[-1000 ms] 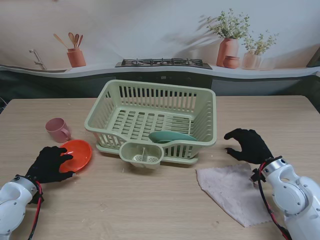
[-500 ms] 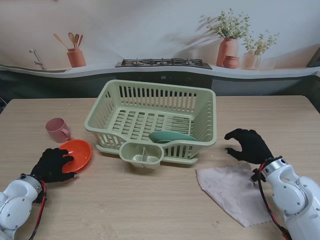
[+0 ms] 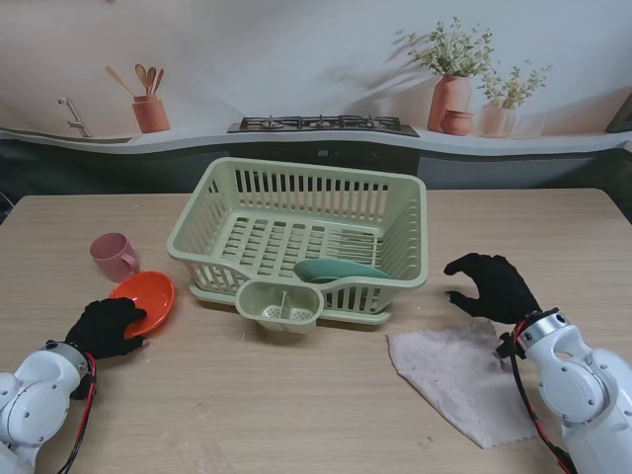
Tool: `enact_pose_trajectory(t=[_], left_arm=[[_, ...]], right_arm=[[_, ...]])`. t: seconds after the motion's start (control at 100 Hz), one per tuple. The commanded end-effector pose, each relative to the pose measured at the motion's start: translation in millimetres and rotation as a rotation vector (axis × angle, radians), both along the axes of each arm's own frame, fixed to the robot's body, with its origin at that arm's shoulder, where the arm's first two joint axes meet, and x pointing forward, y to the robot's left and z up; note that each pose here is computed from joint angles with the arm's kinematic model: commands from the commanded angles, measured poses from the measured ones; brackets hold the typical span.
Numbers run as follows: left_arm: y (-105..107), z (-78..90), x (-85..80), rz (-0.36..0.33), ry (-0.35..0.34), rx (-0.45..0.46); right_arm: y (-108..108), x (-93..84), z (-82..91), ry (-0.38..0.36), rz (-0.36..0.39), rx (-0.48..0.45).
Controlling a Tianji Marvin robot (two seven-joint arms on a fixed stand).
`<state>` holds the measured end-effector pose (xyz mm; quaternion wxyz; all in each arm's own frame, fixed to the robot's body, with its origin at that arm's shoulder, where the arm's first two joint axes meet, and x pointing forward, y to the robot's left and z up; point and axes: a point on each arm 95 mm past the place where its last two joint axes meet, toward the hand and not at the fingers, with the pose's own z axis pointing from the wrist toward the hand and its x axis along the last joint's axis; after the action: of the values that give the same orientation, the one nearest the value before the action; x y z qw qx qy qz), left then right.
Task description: Clear dishes and wipe the table
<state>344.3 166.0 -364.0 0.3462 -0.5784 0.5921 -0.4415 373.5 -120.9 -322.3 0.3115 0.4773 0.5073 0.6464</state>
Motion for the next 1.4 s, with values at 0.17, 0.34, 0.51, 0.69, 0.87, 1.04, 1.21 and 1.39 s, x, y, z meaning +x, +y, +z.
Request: enact_pose_trajectory(t=[0.17, 0.34, 0.51, 0.69, 0.87, 1.04, 1.21, 1.39], left_arm=[[-1, -8.8, -3.7, -0.009, -0.011, 0.026], [0, -10.7, -1.6, -0.045, -0.090, 0.034], [2, -7.5, -1.6, -0.091, -0.169, 0.045], [5, -4.5, -2.4, -0.147, -0.257, 0.077], [8, 4.2, -7.9, -0.181, -0.293, 0.103], [13, 19.4, -16.4, -0.202, -0.352, 0.131], [20, 34.6, -24.7, -0.197, -0.424, 0.152], [24, 46.2, -23.6, -0.184, -0.492, 0.112]], right_arm=[[0, -0.8, -1.9, 0.006, 0.007, 0.000], [0, -0.7, -1.8, 0.006, 0.007, 0.001], [0, -0.4, -1.9, 0.005, 0.007, 0.004], [0, -0.4, -2.1, 0.005, 0.007, 0.007], [0, -0.3, -1.9, 0.004, 0.008, 0.008], [-1, -0.3, -1.8, 0.004, 0.011, 0.009], [-1, -0.4, -1.4, 0.003, 0.013, 0.012], [-2, -0.8, -1.3, 0.002, 0.014, 0.014]])
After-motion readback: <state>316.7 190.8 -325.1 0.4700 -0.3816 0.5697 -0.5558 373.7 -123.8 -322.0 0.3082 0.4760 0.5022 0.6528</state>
